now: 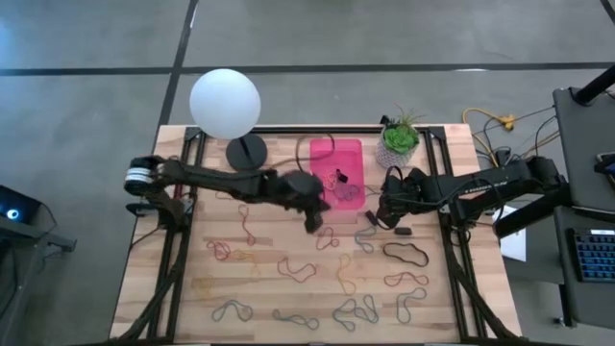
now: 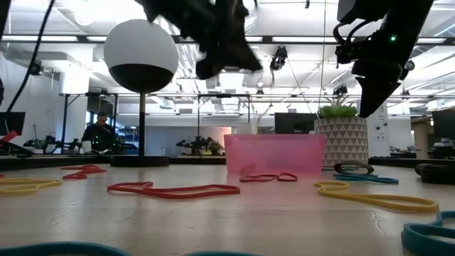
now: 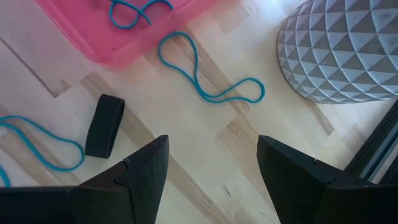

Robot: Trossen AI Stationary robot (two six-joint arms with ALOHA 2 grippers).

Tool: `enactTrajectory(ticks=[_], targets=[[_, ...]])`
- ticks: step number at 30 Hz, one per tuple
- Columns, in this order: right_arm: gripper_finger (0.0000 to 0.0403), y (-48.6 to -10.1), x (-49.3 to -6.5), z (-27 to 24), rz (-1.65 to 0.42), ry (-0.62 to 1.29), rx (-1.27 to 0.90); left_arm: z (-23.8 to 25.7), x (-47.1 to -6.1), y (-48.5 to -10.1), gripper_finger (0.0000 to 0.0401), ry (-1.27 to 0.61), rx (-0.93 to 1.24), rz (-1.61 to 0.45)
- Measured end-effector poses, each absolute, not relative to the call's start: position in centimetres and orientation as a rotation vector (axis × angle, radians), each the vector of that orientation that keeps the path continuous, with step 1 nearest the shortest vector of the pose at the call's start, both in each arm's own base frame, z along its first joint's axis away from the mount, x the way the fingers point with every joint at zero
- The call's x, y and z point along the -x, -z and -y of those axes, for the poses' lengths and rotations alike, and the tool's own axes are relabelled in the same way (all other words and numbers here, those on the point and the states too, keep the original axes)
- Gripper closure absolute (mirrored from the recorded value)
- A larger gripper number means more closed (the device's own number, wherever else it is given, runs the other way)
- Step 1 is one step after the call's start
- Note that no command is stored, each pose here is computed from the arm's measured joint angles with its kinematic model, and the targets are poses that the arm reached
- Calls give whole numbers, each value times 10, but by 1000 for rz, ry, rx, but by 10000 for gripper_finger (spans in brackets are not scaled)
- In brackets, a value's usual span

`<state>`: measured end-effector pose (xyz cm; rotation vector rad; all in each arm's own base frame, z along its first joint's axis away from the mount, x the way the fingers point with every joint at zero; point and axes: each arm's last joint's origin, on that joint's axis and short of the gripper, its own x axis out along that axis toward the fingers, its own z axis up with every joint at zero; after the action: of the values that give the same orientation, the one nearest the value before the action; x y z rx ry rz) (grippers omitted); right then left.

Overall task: Pick and place rubber bands into bin
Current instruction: Put the yellow rubber band into the pink bin, then put the black rubber band into the pink bin

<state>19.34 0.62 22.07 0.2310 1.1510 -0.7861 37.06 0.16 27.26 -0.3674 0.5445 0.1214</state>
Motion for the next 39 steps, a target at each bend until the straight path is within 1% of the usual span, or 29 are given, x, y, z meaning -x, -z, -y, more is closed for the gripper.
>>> enactTrajectory(ticks=[4,7,11,14,17,20,23,25,28,31,33,35,39], targets=[[172,-221,-195,-6,-1138,783,-237,-16,-360,-322,401,-199,264,-393],[172,-221,-195,-6,-1136,782,-238,-34,-358,-343,401,-238,235,-322],[172,-221,-195,-6,-1132,781,-240,-65,-378,-318,401,-298,257,-386],[172,-221,-195,-6,-1130,781,-241,-87,-402,-291,401,-275,342,-442],[172,-221,-195,-7,-1142,766,-250,-97,-424,-268,396,-291,362,-496],[172,-220,-195,-13,-1184,688,-252,-99,-439,-248,368,-304,394,-580],[172,-220,-193,-24,-1220,597,-207,-99,-442,-245,326,-312,403,-664],[172,-220,-192,-33,-1226,550,-182,-97,-443,-250,293,-312,401,-680],[172,-219,-190,-46,-1227,494,-165,-88,-434,-257,247,-303,395,-736],[172,-215,-194,-57,-1196,441,-153,-76,-421,-277,212,-274,360,-732],[172,-208,-199,-61,-1156,417,-169,-63,-410,-295,199,-258,301,-717],[172,-200,-205,-62,-1128,416,-181,-45,-396,-308,195,-273,219,-740],[172,-190,-211,-61,-1083,552,-170,-12,-370,-322,193,-346,59,-800]])
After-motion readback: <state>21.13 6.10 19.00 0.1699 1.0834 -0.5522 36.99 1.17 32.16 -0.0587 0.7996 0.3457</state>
